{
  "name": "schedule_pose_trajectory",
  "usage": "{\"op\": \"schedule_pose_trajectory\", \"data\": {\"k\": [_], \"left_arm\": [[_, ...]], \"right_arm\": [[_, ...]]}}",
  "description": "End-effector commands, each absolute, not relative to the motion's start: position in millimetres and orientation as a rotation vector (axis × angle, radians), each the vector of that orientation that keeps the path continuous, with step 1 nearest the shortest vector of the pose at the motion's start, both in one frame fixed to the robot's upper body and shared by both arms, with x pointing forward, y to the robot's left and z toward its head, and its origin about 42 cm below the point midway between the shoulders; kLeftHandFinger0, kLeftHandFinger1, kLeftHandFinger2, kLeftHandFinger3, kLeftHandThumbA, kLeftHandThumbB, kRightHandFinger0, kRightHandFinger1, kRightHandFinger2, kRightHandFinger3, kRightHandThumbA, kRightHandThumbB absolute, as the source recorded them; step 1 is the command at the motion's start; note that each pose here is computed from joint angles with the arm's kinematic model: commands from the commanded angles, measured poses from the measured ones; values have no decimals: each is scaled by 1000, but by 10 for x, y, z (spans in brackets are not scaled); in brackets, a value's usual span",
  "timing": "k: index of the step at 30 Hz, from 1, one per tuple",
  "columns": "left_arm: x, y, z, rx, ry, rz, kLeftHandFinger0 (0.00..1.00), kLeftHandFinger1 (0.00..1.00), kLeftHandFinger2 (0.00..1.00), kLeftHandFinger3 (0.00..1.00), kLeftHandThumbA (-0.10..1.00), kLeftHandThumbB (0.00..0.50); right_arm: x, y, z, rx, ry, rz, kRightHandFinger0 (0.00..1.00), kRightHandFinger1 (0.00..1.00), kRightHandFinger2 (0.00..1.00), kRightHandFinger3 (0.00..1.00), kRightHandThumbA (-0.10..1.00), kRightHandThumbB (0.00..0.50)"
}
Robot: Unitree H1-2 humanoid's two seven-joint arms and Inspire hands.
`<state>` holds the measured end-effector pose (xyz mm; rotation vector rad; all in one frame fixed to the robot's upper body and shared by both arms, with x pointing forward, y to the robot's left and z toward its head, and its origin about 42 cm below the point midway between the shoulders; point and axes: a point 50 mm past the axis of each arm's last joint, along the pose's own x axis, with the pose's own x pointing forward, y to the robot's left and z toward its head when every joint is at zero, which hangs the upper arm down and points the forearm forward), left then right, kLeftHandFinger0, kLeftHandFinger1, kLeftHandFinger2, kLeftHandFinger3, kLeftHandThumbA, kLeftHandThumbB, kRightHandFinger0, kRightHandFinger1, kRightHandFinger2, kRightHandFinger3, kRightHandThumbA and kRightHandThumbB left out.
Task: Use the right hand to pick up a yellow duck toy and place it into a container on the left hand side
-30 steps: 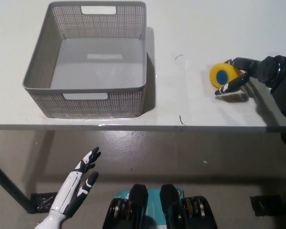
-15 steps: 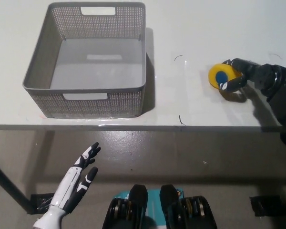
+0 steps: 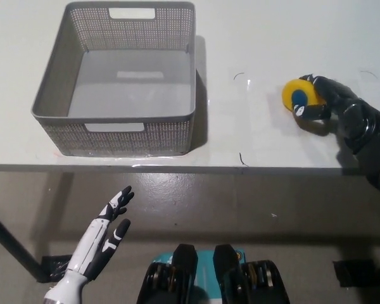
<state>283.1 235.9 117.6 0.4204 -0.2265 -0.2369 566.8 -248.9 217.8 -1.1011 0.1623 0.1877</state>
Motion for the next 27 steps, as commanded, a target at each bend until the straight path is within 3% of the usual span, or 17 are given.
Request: {"op": "schedule_pose_trajectory", "data": {"k": [1,3,4,9,11,22,24,27], "left_arm": [[2863,2415,1286,424,-271,-234,1000,1000,1000,1000,1000,266],[2866,2415,1285,423,-275,-230,1000,1000,1000,1000,1000,259],[2867,2416,1282,427,-274,-230,1000,1000,1000,1000,1000,254],[2863,2419,1283,429,-265,-228,1000,1000,1000,1000,1000,253],[2846,2418,1281,428,-258,-227,1000,1000,1000,1000,1000,247],[2827,2419,1281,441,-240,-228,1000,1000,1000,1000,1000,241],[2825,2421,1289,447,-242,-230,1000,1000,1000,1000,1000,227],[2814,2425,1288,445,-240,-231,1000,1000,1000,1000,1000,224]], "right_arm": [[5762,-2568,2492,-1046,40,65,114,670,1000,1000,-100,113],[5790,-2580,2597,-1015,7,43,127,695,1000,987,-100,127],[5813,-2588,2704,-1005,-38,18,179,734,1000,1000,-100,125],[5890,-2569,3095,-932,-181,-37,128,593,926,944,-100,129],[5917,-2536,3275,-911,-242,-50,35,482,857,930,-100,122],[5916,-2185,4187,-814,-546,-72,0,370,764,915,-100,133],[5893,-2098,4319,-827,-577,-59,0,356,770,929,-100,110],[5844,-1971,4456,-807,-629,-42,0,362,788,955,-100,116]]}}
